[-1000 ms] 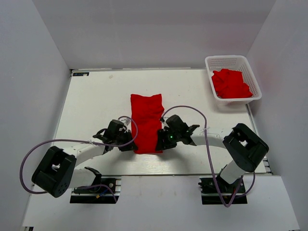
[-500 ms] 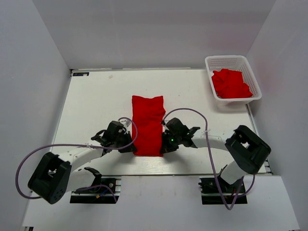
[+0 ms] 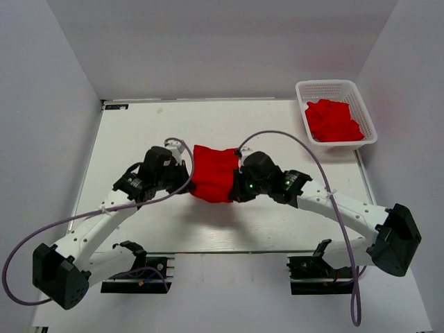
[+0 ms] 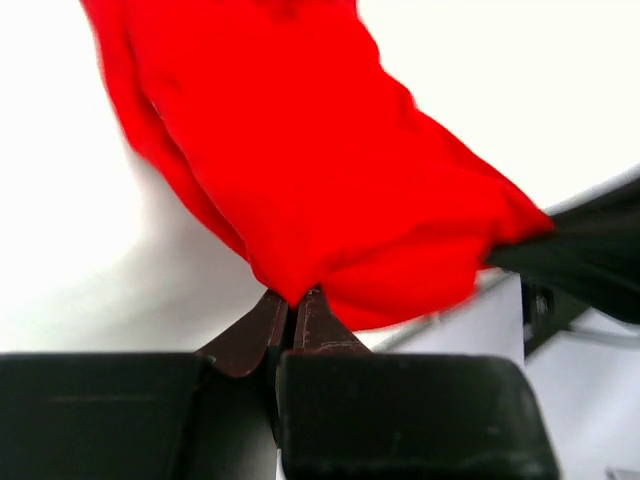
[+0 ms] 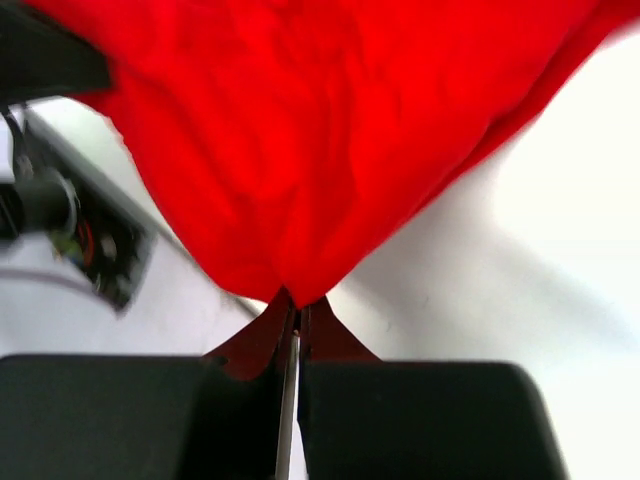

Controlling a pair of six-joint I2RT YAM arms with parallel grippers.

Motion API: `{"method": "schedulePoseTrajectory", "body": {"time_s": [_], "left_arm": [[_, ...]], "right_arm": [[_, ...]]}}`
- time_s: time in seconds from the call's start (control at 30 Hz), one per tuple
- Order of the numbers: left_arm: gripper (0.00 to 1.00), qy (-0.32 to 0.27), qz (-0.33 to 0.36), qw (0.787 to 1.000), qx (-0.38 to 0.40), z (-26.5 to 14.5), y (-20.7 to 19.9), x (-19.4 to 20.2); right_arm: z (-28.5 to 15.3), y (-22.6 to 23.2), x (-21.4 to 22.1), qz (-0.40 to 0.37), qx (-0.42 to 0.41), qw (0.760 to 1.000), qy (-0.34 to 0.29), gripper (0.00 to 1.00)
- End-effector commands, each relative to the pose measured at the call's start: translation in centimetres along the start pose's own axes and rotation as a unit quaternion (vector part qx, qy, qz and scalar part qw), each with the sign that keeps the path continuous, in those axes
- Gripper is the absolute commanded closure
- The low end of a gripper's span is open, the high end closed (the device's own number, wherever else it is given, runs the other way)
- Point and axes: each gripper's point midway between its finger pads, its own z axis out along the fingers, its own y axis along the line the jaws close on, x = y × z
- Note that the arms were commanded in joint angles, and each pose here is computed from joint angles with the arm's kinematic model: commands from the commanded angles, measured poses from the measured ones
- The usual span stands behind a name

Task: Fold and stack the t-shirts
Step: Grab one side of the 2/3 rectangular tshirt with both arms

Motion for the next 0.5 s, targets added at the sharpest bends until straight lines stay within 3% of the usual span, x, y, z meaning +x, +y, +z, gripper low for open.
{"method": "schedulePoseTrajectory", "body": {"time_s": [0.0, 0.13, 0.27, 0.47], "left_arm": [[1.0, -0.046, 0.033, 0.997, -0.05, -0.6, 0.5, -4.8], [1.0, -0.019, 0.036, 0.996, -0.073, 2.5, 0.7, -7.2], [1.0, -0.031, 0.042, 0.995, -0.09, 4.8, 0.9, -10.3], [1.0, -0.025, 0.034, 0.993, -0.114, 7.5, 2.7, -13.4]], "right_arm": [[-1.1, -2.3, -3.4, -0.035, 0.087, 0.995, -0.033, 1.0], [-1.1, -2.3, -8.4, -0.053, 0.109, 0.99, -0.067, 1.0], [-0.6, -5.0, -11.7, -0.049, 0.144, 0.984, -0.091, 1.0], [1.2, -8.6, -14.8, -0.027, 0.153, 0.983, -0.102, 1.0]]}}
